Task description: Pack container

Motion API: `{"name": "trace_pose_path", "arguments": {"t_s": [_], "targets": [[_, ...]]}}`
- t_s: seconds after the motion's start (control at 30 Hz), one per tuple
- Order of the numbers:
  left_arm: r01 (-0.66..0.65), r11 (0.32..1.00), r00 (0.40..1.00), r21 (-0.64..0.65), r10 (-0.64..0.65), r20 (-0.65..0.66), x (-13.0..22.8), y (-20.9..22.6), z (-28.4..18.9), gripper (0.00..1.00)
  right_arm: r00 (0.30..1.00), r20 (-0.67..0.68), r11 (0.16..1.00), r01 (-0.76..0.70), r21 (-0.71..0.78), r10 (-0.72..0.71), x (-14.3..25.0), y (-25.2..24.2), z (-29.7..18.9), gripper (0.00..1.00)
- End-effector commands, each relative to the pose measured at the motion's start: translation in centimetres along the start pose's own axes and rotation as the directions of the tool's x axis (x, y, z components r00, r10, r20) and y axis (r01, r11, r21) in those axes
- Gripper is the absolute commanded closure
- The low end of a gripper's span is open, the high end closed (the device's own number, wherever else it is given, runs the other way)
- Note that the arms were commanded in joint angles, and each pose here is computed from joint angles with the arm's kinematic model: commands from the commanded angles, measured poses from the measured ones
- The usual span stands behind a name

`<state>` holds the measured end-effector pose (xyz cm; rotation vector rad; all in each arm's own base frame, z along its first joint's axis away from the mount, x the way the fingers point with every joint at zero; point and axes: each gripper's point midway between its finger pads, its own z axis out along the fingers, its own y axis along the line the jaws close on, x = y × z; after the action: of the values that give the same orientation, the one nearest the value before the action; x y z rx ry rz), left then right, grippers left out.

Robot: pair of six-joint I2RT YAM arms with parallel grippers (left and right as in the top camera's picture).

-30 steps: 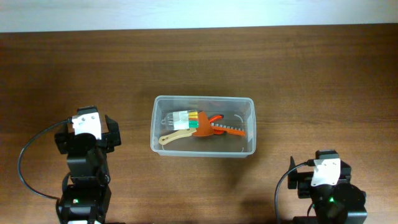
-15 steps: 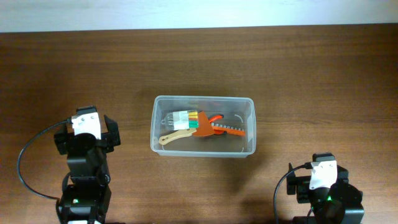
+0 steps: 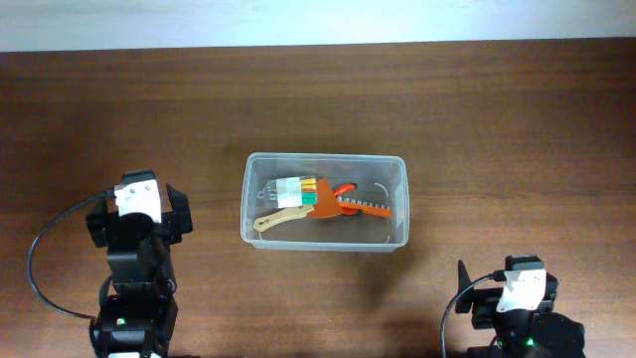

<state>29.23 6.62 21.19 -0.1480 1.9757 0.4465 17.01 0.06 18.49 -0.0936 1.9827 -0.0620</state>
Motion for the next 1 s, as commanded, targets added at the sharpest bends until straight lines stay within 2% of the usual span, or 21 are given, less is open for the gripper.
{"name": "trace_pose_path", "arguments": {"t_s": [0.0, 0.17, 0.37, 0.5, 0.6, 0.97], "targets": [[0.013, 1.0, 1.0, -0.013, -0.012, 0.003, 0.1, 0.3, -0.1, 0.01, 0.993, 0.103, 0.998, -0.059, 0.015, 0.058, -2.0, -0.3, 0.6, 0.01], [0.013, 1.0, 1.0, -0.013, -0.012, 0.003, 0.1, 0.3, -0.1, 0.01, 0.962, 0.267, 0.997, -0.068, 0.043, 0.054, -3.7, -0.6, 3.7, 0.01], [0.013, 1.0, 1.0, -0.013, -0.012, 0.003, 0.1, 0.3, -0.1, 0.01, 0.914, 0.4, 0.996, -0.085, 0.041, 0.062, -2.4, -0.2, 7.2, 0.01], [0.013, 1.0, 1.0, -0.013, -0.012, 0.003, 0.1, 0.3, -0.1, 0.01, 0.941, 0.335, 0.995, -0.079, 0.065, 0.053, -0.5, -0.5, 8.0, 0.01], [0.013, 1.0, 1.0, -0.013, -0.012, 0.003, 0.1, 0.3, -0.1, 0.01, 0.944, 0.327, 0.995, 0.016, 0.098, -0.047, -0.5, -0.5, 8.0, 0.01], [0.013, 1.0, 1.0, -0.013, -0.012, 0.003, 0.1, 0.3, -0.1, 0.01, 0.943, 0.33, 0.997, 0.026, 0.078, -0.05, -0.6, -0.1, 8.0, 0.01]]}}
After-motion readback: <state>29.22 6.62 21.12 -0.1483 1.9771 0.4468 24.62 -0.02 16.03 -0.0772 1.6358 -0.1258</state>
